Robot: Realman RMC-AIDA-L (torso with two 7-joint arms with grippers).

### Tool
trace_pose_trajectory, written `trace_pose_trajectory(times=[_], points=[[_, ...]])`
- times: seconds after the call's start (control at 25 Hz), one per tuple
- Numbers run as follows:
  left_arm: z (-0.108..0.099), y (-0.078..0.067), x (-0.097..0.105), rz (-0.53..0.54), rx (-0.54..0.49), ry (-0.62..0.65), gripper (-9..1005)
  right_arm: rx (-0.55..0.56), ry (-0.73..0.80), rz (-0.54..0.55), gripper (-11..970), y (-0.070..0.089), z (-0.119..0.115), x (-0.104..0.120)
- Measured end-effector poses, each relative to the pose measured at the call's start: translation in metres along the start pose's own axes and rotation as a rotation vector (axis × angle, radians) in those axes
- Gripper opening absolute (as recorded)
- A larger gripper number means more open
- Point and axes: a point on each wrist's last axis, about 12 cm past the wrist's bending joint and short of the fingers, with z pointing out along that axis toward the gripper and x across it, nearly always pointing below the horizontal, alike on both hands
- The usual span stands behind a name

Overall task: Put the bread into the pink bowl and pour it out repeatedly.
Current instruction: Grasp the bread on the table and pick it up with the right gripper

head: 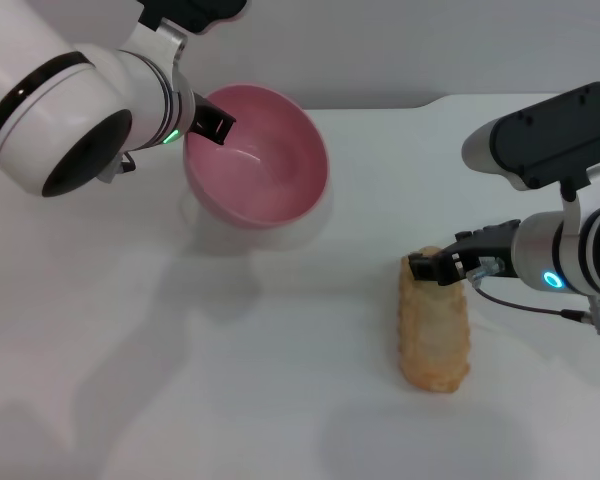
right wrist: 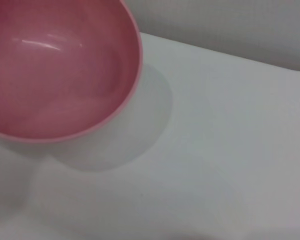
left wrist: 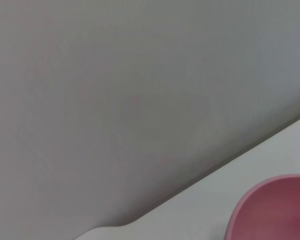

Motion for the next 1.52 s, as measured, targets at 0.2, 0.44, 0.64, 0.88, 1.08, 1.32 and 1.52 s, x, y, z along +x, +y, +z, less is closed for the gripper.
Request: trace_pose_trajectory(times=[0.2,0.44,0.64,0.88,1.08,1.32,1.52], points=[[0.001,0.001,0.0,0.013,0.0,0.002,42,-0.011,0.002,0.0,644,0.004,0.007,0.003],[0.001,0.0,0.0,0.017,0.002,0.002,42,-0.033,0.015,0.018,611,0.005,0.021,0.006],[0.0,0.0,-0.001,0.019,0.002,-0.001,42,-0.036,0.048,0.009,584,0.006,0.031,0.009],[-0.001,0.0,-0.003,0.032,0.003,-0.007,43,-0.025,0.068,-0.088,551,0.016,0.026,0.008],[-0.001,0.0,-0.005,0.031,0.005,-0.02,43,0.002,0.054,-0.121,514,0.014,0.022,0.004],[0.0,0.0,-0.005,0.032,0.006,-0.025,43,0.031,-0.024,-0.097,456,0.006,0.006,-0.007],[0.001,-0.004,-0.006,0.02,0.034,-0.038,43,0.066,-0.135,-0.111,420,0.004,-0.014,-0.027]])
